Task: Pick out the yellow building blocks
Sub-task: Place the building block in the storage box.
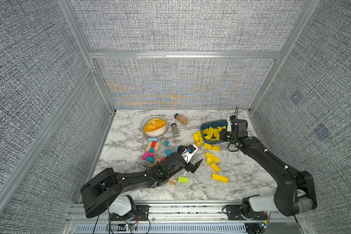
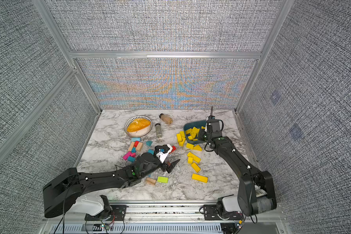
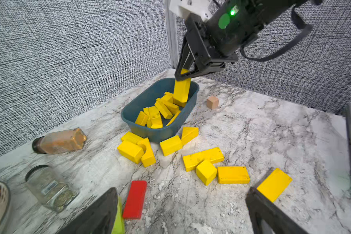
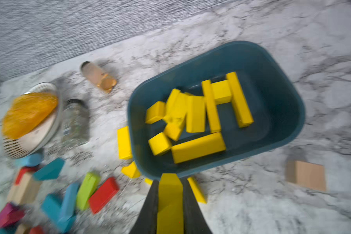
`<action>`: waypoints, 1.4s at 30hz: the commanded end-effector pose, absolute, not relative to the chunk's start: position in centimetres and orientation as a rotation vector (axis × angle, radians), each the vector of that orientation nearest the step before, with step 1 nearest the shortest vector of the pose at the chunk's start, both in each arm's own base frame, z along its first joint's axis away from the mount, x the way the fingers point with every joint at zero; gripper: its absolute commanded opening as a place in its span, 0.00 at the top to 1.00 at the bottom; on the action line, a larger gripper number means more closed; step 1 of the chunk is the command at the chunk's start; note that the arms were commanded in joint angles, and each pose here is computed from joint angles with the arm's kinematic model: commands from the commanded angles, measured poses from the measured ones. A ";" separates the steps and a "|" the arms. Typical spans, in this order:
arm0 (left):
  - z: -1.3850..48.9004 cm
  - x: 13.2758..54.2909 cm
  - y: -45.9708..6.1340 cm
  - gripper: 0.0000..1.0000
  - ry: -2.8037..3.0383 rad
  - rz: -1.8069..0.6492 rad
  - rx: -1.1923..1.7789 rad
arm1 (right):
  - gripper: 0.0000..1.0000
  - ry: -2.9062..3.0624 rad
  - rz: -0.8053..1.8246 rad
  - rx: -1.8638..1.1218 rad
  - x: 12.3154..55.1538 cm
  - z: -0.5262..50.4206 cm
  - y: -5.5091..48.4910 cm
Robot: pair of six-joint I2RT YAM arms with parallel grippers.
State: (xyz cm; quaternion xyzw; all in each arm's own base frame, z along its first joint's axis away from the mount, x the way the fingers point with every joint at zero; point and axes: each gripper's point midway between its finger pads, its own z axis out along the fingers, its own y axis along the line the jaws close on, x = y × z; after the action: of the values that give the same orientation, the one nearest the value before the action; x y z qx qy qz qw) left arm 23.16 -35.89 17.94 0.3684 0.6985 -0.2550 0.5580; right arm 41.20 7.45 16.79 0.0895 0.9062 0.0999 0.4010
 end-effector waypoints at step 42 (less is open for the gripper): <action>19.1 24.6 -31.7 0.01 1.650 -0.366 0.793 | 0.48 2.326 -0.167 0.198 49.0 17.7 0.2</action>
State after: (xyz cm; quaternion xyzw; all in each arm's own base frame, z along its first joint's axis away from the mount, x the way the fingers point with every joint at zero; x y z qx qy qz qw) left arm 24.53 -32.01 18.90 0.3394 0.7109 -0.1680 0.5927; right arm 50.72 -1.12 17.35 0.0843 0.9102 -0.0874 0.3960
